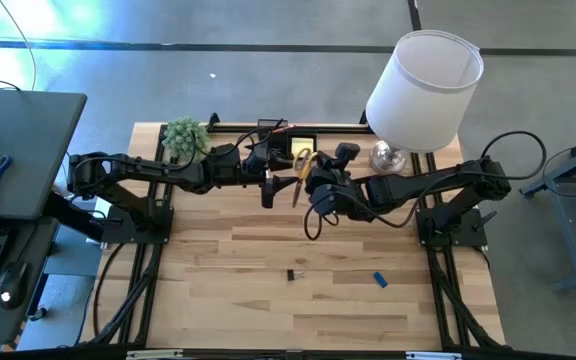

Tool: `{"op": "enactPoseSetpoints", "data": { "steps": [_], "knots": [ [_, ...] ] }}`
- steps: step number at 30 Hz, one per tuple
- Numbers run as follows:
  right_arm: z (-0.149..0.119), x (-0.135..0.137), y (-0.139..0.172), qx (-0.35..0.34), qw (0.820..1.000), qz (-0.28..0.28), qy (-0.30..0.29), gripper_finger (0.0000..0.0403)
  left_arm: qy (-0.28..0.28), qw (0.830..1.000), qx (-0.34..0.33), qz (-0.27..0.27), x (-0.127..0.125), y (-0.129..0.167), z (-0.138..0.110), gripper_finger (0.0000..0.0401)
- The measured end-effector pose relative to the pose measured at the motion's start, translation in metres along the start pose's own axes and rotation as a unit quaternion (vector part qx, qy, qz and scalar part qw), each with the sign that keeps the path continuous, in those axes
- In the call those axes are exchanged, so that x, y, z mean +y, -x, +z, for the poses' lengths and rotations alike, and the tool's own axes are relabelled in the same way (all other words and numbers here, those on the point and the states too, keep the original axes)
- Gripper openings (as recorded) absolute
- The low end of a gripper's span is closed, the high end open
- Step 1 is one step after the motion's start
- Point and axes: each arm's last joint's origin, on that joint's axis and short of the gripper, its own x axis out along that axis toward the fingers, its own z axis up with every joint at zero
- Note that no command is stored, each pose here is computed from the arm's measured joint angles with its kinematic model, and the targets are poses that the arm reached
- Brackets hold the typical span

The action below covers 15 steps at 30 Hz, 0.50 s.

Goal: Pick and place office supplies into organizer
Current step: Put the scissor into the top left slot of the desk organizer

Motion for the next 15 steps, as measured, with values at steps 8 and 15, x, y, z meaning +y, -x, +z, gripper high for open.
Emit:
{"op": "enactPoseSetpoints", "data": {
  "steps": [8, 15],
  "knots": [
    [0.003, 0.004, -0.008, -0.003, 1.000, 0.010, -0.005, 0.0003, 0.000, 1.000, -0.002, -0.003, 0.000, 0.000, 0.000, 0.0200],
    [0.012, 0.021, -0.018, -0.013, 0.999, 0.003, 0.030, 0.0003, -0.012, 1.000, 0.009, 0.014, 0.001, 0.000, -0.002, 0.0195]
  ]
}}
